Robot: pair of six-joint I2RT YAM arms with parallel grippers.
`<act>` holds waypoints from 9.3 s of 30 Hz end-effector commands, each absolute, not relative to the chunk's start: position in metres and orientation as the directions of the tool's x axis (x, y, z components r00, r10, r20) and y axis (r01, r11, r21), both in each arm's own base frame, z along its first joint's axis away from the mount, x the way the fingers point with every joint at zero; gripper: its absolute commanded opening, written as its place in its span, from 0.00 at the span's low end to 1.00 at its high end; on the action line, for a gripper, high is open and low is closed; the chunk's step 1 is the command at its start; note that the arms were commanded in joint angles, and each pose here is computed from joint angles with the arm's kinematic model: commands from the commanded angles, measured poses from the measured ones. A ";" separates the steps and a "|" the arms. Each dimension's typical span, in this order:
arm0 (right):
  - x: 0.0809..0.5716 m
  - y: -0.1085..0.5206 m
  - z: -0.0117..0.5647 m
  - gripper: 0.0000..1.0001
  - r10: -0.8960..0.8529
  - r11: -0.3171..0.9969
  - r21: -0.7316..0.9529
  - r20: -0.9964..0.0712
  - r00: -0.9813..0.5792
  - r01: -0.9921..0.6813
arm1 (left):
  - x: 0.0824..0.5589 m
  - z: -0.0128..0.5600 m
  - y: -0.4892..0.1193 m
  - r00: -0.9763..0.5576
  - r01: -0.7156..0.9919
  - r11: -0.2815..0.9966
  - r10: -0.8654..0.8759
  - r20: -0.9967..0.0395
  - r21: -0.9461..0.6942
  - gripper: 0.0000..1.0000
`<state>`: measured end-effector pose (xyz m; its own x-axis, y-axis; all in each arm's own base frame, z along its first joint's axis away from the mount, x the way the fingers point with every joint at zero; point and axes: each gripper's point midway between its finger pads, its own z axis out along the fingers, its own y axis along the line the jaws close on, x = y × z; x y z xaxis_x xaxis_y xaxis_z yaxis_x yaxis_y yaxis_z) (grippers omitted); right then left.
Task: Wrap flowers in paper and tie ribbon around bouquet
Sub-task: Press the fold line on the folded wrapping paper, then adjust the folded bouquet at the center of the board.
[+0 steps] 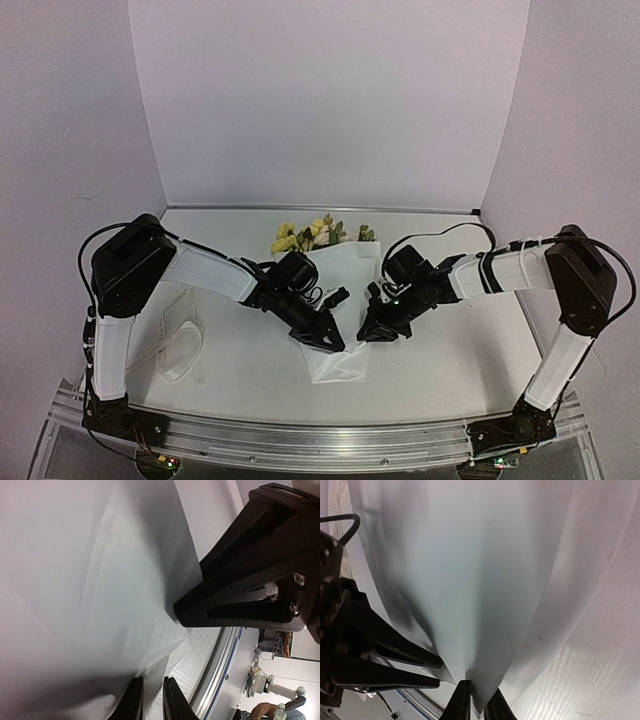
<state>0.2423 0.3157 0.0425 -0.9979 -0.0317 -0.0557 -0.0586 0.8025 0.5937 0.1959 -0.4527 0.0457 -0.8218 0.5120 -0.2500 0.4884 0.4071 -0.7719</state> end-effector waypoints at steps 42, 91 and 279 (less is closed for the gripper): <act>0.244 0.299 0.040 0.00 -0.021 0.876 0.472 -0.171 -0.985 -0.101 | 0.142 -0.007 -0.403 -0.767 0.575 0.519 0.610 -0.197 -0.633 0.05; 0.225 0.321 0.003 0.15 0.078 0.852 0.524 -0.074 -0.994 0.028 | 0.154 0.042 -0.415 -0.752 0.625 0.480 0.582 -0.309 -0.616 0.10; 0.217 0.367 0.052 0.06 -0.029 0.779 0.615 -0.154 -0.988 -0.119 | 0.181 0.027 -0.429 -0.842 0.492 0.544 0.495 -0.214 -0.680 0.16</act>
<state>0.2136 0.3650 0.0613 -0.9899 -0.0280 -0.1389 -0.1100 0.7694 0.6292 0.1824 -0.4281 0.0245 -0.8543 0.4798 -0.1999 0.4750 0.5646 -0.6750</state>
